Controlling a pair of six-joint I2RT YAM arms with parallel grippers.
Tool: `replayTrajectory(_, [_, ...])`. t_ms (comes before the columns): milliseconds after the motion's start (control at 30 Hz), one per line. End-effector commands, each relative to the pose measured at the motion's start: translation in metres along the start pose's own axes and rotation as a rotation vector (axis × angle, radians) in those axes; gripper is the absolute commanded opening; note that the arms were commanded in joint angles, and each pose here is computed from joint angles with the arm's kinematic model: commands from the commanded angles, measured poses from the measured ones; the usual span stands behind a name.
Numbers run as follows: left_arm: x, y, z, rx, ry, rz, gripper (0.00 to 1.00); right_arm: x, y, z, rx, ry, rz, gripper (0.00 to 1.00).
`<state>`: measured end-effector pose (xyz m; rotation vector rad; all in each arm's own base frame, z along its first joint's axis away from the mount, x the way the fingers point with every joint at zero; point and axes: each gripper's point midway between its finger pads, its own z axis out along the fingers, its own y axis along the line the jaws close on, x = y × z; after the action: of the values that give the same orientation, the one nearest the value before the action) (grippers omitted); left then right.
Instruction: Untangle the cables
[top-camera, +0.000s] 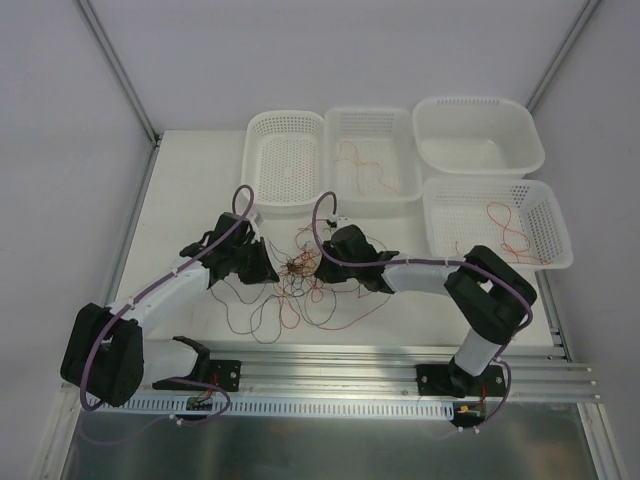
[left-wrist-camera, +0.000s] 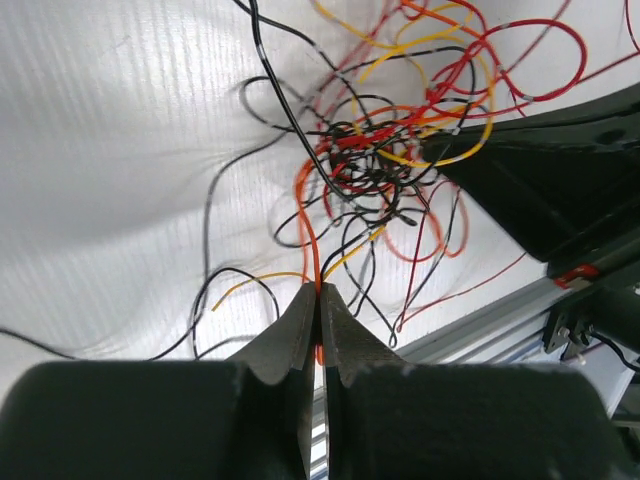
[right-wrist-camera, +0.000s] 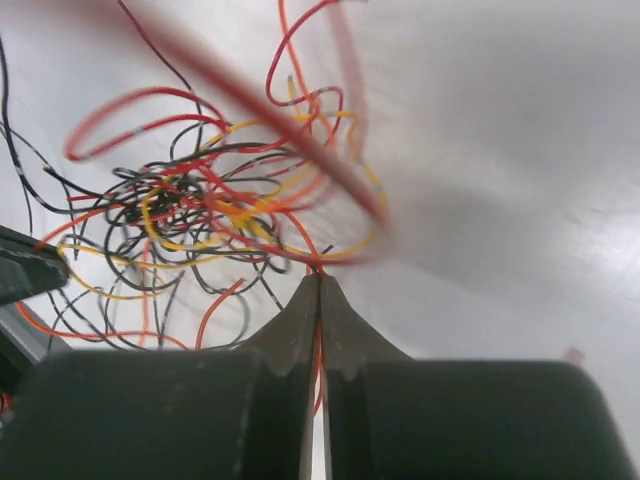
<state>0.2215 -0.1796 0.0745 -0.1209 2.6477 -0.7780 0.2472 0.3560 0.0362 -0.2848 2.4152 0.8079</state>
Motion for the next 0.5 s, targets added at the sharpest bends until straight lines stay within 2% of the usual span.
replayTrajectory(0, [-0.009,0.012,-0.009,-0.07,-0.059,0.001,0.0,-0.029,-0.026,-0.033,0.087,-0.075,-0.022,0.01])
replayTrajectory(267, [-0.038,0.062,-0.043,-0.255,-0.172,-0.1,0.0,-0.032,-0.099,-0.099,0.289,-0.041,0.044,0.01])
replayTrajectory(400, [-0.045,0.097,-0.065,-0.373,-0.229,-0.167,0.0,-0.047,-0.134,-0.142,0.364,-0.089,0.134,0.01])
replayTrajectory(467, [-0.045,0.111,-0.079,-0.434,-0.254,-0.188,0.0,-0.056,-0.138,-0.168,0.378,-0.119,0.129,0.01])
